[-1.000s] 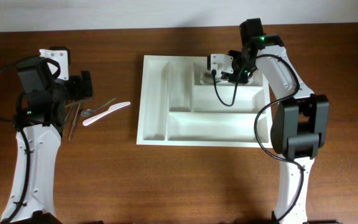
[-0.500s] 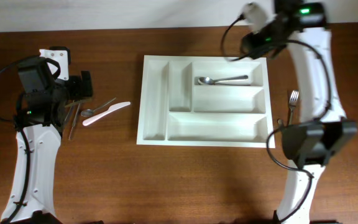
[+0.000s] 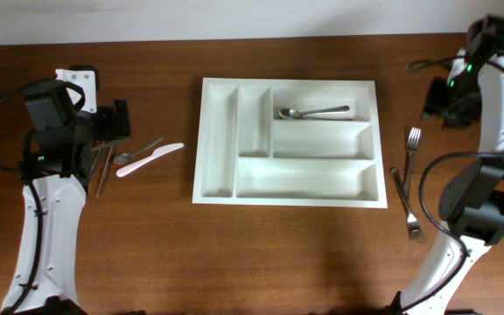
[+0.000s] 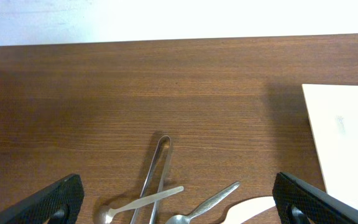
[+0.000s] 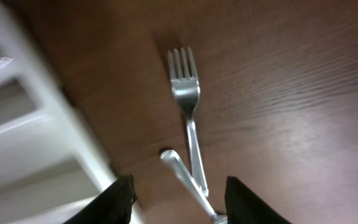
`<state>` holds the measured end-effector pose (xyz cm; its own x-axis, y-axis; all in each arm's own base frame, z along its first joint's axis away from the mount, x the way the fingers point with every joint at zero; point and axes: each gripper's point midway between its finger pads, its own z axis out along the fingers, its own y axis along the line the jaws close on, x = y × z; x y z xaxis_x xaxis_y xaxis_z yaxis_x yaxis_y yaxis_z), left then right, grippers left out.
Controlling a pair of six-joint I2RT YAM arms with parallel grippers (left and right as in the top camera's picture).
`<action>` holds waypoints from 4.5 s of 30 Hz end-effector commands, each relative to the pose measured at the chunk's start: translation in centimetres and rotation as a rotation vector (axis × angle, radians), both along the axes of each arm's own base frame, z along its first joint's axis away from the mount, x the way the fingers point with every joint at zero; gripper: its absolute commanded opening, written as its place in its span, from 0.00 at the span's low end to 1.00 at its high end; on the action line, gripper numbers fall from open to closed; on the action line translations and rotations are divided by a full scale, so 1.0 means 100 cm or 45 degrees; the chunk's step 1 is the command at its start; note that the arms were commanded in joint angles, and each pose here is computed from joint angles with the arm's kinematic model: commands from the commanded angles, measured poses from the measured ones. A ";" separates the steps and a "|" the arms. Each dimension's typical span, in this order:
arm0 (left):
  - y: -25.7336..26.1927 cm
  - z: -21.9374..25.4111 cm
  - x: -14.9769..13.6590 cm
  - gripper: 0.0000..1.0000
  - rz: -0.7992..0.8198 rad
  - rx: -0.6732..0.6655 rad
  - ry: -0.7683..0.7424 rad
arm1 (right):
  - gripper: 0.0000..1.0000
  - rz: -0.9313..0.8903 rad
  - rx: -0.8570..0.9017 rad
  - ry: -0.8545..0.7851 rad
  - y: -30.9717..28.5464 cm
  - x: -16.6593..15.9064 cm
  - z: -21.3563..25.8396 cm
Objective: Pack container
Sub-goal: 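Grasp a metal fork with the right gripper, then place the fork in the tray's middle-right compartment, release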
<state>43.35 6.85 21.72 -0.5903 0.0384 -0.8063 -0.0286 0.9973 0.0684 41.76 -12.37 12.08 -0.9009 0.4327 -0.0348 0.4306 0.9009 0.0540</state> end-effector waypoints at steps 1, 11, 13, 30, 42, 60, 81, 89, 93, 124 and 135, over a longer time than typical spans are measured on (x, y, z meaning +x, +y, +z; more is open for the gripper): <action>0.002 0.006 0.003 0.99 0.010 0.001 -0.017 | 0.44 -0.059 0.011 0.116 -0.002 -0.017 -0.046; 0.002 0.006 0.003 0.99 0.010 0.001 -0.017 | 0.44 -0.042 -0.126 0.217 -0.018 -0.039 -0.091; 0.002 0.006 0.003 0.99 0.010 0.001 -0.017 | 0.43 -0.011 -0.107 0.195 -0.015 -0.037 -0.097; 0.002 0.006 0.003 0.99 0.010 0.001 -0.017 | 0.21 0.066 0.006 0.141 0.004 -0.037 -0.128; 0.002 0.006 0.003 0.99 0.010 0.001 -0.017 | 0.04 0.059 -0.046 0.144 -0.005 -0.036 -0.117; 0.002 0.006 0.003 0.99 0.010 0.001 -0.017 | 0.04 0.745 -0.054 -0.732 0.065 0.065 0.121; 0.002 0.006 0.003 0.99 0.010 0.001 -0.017 | 0.04 2.684 0.085 -0.533 0.244 0.010 0.005; 0.002 0.006 0.003 0.99 0.010 0.001 -0.017 | 0.04 2.664 0.262 -0.392 0.244 0.003 -0.047; 0.002 0.006 0.003 0.99 0.010 0.001 -0.017 | 0.18 2.618 0.287 -0.336 0.242 -0.001 -0.053; 0.002 0.006 0.003 0.99 0.010 0.001 -0.017 | 0.60 0.858 -0.290 -0.624 0.090 -0.018 0.221; 0.002 0.006 0.003 0.99 0.010 0.001 -0.017 | 0.59 0.527 -0.439 -0.827 0.046 -0.106 0.289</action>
